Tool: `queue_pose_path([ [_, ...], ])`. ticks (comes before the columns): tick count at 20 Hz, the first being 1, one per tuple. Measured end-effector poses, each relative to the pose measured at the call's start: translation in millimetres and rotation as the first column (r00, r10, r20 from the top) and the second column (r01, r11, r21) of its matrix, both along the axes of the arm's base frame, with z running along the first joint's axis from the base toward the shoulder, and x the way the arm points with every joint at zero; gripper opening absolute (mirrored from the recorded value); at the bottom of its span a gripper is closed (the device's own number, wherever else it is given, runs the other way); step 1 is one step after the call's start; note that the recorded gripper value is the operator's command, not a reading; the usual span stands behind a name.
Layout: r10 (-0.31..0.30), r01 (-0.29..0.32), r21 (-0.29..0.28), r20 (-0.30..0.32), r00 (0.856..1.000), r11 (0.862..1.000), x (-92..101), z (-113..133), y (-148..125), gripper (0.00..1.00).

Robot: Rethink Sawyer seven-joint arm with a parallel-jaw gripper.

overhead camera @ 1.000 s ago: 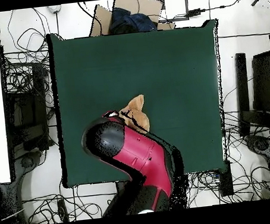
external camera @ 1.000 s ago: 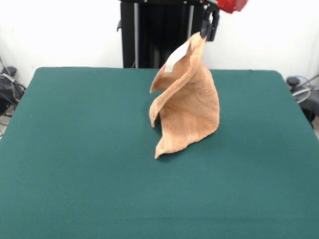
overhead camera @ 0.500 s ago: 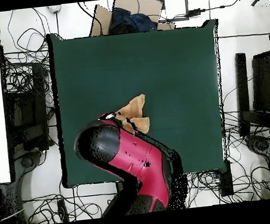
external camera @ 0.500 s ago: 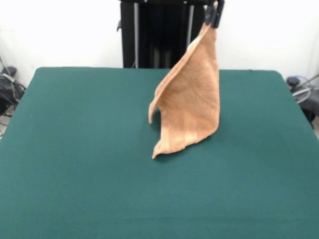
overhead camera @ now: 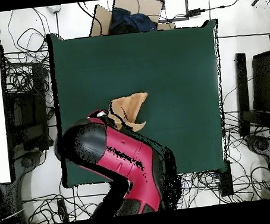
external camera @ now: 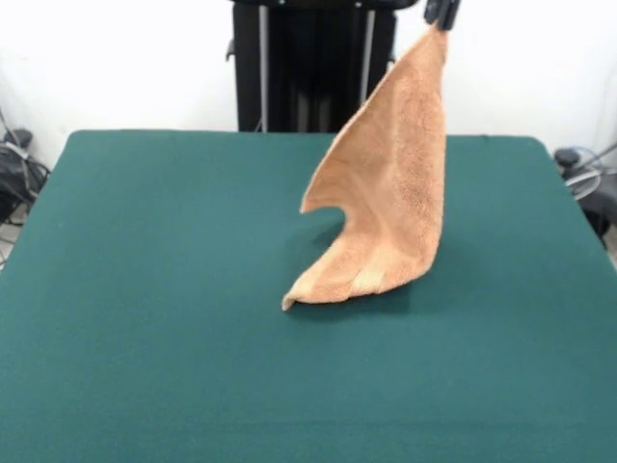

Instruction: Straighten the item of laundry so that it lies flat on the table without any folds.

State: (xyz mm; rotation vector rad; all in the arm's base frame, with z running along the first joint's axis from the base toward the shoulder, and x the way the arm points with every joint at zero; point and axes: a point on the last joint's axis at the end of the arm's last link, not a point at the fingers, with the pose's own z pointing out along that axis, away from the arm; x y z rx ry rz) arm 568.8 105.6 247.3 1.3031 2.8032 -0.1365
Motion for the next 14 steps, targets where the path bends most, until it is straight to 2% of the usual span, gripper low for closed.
queue_pose_path([
  [7,-0.063,0.063,0.01,-0.007,0.998,0.998,8.7,16,2,0.0],
  [14,-0.088,0.088,0.01,0.008,0.996,0.996,16.6,27,4,0.0],
])
